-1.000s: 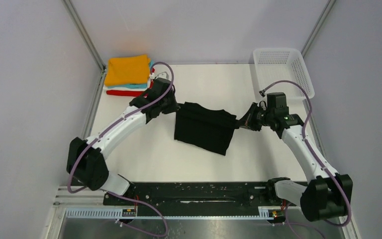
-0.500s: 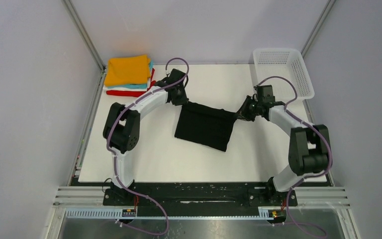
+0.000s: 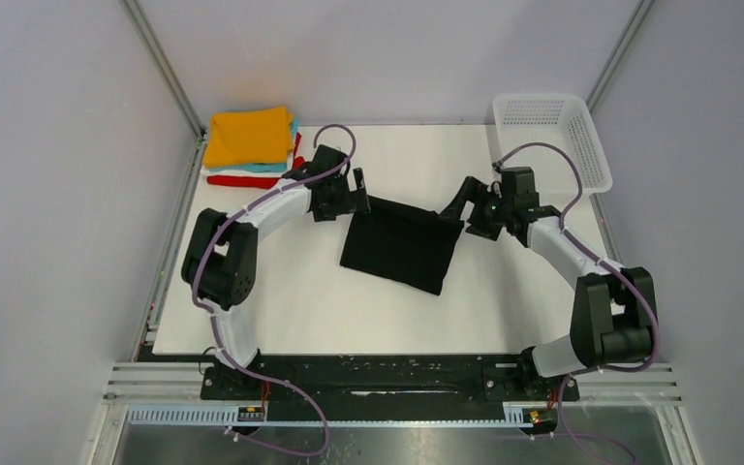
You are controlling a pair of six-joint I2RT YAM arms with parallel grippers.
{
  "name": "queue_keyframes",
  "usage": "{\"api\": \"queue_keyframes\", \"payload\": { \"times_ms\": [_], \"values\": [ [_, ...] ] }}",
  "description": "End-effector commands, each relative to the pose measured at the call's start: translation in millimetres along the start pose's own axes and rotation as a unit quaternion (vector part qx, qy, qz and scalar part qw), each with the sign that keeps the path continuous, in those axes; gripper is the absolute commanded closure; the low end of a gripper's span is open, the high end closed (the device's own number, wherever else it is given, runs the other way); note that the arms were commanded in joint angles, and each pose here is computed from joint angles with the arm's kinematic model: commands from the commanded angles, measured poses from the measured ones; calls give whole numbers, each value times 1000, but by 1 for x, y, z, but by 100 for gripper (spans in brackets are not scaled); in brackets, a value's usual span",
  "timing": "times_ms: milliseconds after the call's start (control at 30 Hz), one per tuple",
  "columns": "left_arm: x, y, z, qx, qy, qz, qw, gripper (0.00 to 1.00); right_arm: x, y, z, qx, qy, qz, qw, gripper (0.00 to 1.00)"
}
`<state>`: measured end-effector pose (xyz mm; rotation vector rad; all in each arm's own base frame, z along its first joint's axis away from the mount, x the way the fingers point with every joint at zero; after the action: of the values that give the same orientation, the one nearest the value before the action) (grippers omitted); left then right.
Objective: Fold and stack the t-shirts
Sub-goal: Fold the long partially folded tshirt into a neat square
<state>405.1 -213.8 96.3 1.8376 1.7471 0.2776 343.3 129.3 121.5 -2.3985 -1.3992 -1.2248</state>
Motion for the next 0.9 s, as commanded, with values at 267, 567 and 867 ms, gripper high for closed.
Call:
{"api": "queue_keyframes", "payload": {
  "times_ms": [267,567,867],
  "values": [
    [-54,1,-42,-37,-164,27,985,1,50,-59,34,66,54,-98,991,0],
    [-88,44,-13,-27,-219,12,975,1,55,-23,77,48,1,-104,993,1],
    [-80,61,46,-1,-190,-16,982,1,54,-3,103,45,-5,-71,996,0]
  ]
}}
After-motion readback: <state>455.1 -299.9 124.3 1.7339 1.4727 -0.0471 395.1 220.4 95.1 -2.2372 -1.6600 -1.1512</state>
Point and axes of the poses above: each gripper's point midway between its finger pads, its own z axis out along the fingers, its own x axis along the line the jaws close on, y = z × x, the point moved 2 cm from there along -z, back along the fingers, and after that the axes turned 12 degrees about z, right-handed, at the moved point
